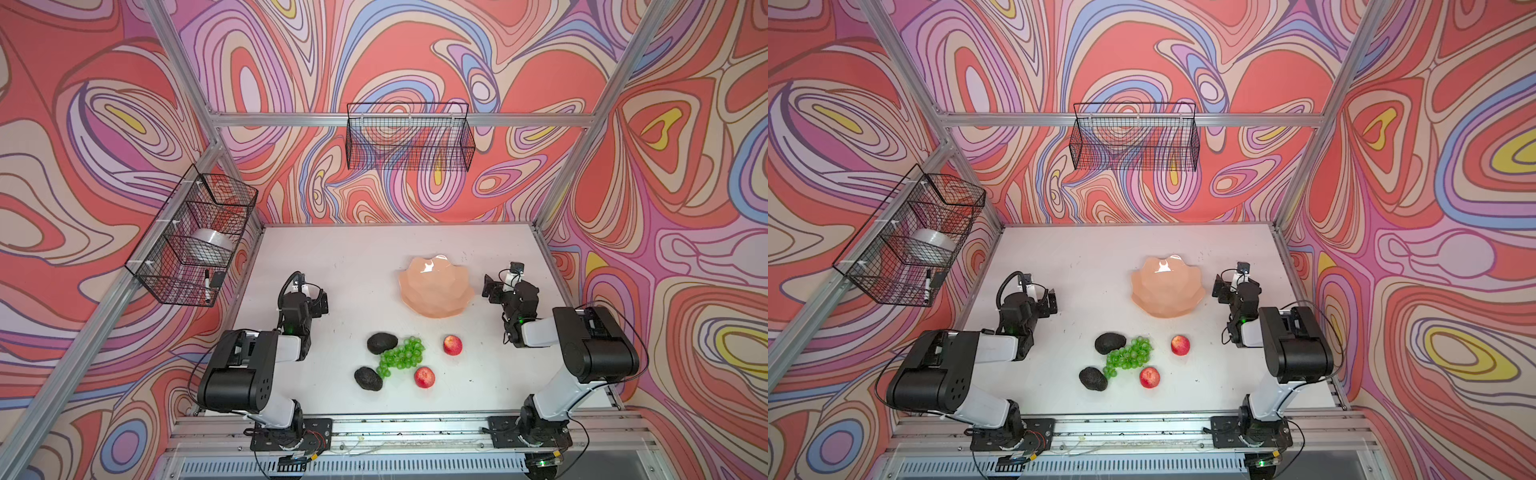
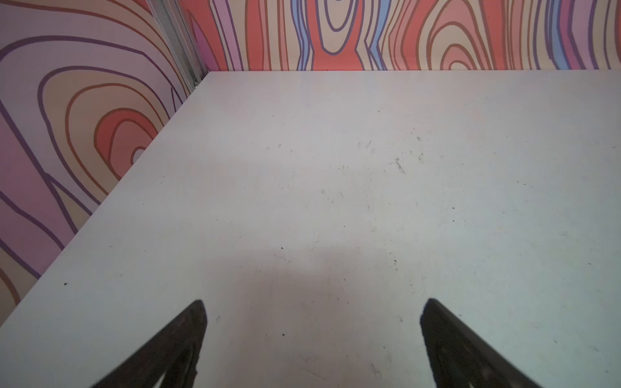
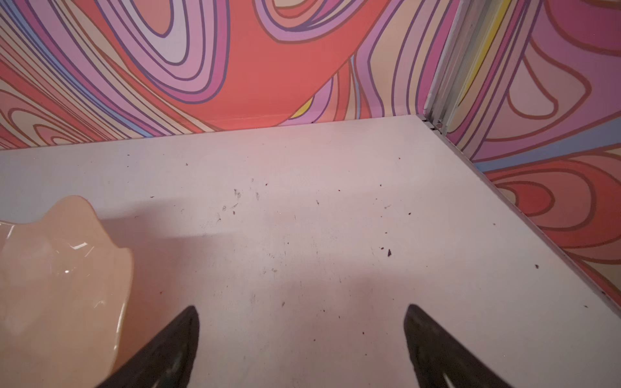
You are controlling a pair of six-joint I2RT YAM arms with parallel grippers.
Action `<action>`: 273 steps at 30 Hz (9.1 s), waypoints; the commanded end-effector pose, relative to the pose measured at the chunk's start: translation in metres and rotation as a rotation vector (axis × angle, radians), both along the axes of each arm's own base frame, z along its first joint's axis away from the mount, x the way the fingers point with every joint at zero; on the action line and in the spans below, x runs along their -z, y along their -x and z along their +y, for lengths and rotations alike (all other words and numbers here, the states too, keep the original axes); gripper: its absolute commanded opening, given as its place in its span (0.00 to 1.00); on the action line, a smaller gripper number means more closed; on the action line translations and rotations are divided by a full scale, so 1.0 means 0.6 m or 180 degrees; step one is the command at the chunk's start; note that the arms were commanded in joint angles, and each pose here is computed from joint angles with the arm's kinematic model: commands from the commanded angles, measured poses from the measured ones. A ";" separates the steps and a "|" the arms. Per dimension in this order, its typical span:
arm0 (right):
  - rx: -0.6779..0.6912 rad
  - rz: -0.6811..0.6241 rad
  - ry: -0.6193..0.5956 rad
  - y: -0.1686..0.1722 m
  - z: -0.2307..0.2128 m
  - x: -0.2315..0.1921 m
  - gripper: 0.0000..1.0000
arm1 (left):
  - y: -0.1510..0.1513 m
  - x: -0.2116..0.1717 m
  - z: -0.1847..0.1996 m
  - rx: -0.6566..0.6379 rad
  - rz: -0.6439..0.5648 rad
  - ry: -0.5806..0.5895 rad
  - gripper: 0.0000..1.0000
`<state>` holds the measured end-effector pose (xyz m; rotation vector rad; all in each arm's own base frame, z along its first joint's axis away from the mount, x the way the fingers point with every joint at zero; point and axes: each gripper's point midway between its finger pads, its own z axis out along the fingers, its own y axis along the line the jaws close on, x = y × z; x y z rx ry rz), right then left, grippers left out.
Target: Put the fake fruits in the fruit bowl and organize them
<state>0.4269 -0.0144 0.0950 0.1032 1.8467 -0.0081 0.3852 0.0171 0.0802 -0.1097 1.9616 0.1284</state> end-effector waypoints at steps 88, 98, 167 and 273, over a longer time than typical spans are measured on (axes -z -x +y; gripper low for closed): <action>0.0229 -0.0257 -0.0104 0.048 -0.015 -0.057 0.98 | 0.262 -0.152 -0.287 0.3415 0.0856 -0.0389 0.96; 0.0216 -0.0210 -0.0118 0.045 -0.014 -0.055 0.98 | 0.261 -0.078 -0.347 0.4076 0.1293 -0.0615 0.95; 0.0320 -0.0218 -0.0231 0.058 -0.021 -0.054 0.98 | -0.069 -0.056 -0.660 0.3241 0.1045 -0.1045 0.50; -0.0353 0.1947 -0.0396 -0.039 0.293 0.019 0.43 | 0.418 0.055 -0.328 0.0005 0.2667 0.1604 0.94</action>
